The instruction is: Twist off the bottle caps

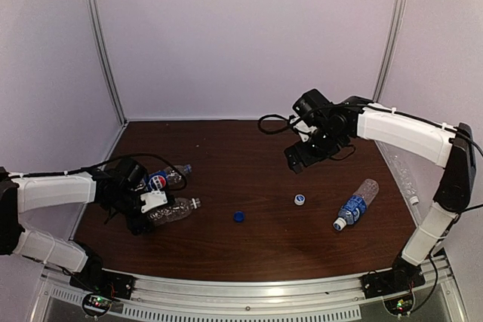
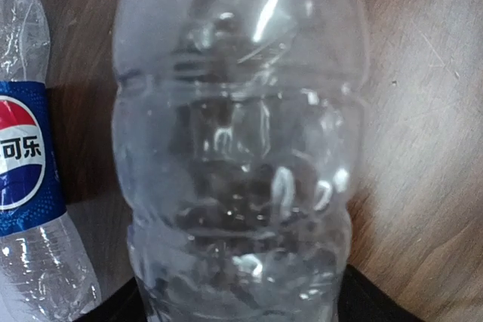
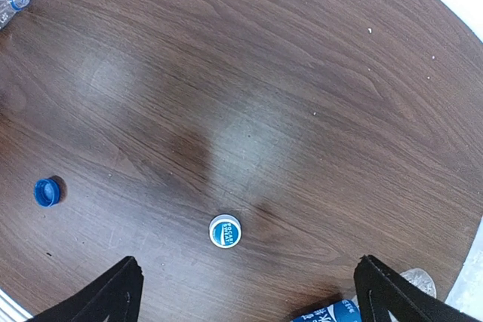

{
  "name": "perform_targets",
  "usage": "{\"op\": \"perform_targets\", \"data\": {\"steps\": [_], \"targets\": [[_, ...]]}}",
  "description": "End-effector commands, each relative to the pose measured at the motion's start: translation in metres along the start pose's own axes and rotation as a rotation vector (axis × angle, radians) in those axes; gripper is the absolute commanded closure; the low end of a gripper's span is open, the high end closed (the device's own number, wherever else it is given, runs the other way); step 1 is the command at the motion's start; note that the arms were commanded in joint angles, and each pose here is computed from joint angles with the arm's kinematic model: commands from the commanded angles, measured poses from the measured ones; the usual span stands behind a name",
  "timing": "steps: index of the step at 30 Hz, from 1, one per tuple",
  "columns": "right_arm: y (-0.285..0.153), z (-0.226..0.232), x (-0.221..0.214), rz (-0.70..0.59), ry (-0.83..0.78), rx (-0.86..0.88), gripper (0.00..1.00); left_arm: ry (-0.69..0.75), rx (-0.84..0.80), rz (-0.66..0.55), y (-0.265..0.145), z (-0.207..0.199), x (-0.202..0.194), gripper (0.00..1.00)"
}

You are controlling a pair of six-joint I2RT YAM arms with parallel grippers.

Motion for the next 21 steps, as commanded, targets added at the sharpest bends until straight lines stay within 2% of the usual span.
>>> {"op": "perform_targets", "data": {"steps": [1,5,9,13,17,21], "targets": [[-0.009,-0.010,0.000,-0.035,0.027,-0.041,0.00,-0.011,0.032,-0.021,-0.001,0.006,0.003,0.14],[-0.017,-0.016,0.006,-0.091,0.040,-0.060,0.00,0.006,0.046,-0.042,-0.007,0.010,0.007,0.03],[-0.026,-0.035,0.012,-0.174,0.081,-0.125,0.00,0.037,0.057,-0.067,-0.014,0.013,0.013,0.03],[-0.033,-0.074,0.009,-0.235,0.229,-0.183,0.00,0.056,0.058,-0.100,-0.023,0.012,0.018,0.03],[-0.045,-0.130,-0.020,-0.279,0.407,-0.333,0.00,0.097,0.040,-0.164,-0.035,0.009,0.028,0.02],[-0.041,-0.171,-0.070,-0.240,0.572,-0.400,0.00,0.165,0.079,-0.238,-0.059,0.018,0.044,0.03]]}}
Point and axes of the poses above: each gripper's point midway between its finger pads, its own y axis out along the fingers, its own z axis along the line the jaws close on, x = y × z, the point moved 2 cm from there along -y, back along the fingers, and after that the axes turned 11 degrees about y, right-handed, at the moved point
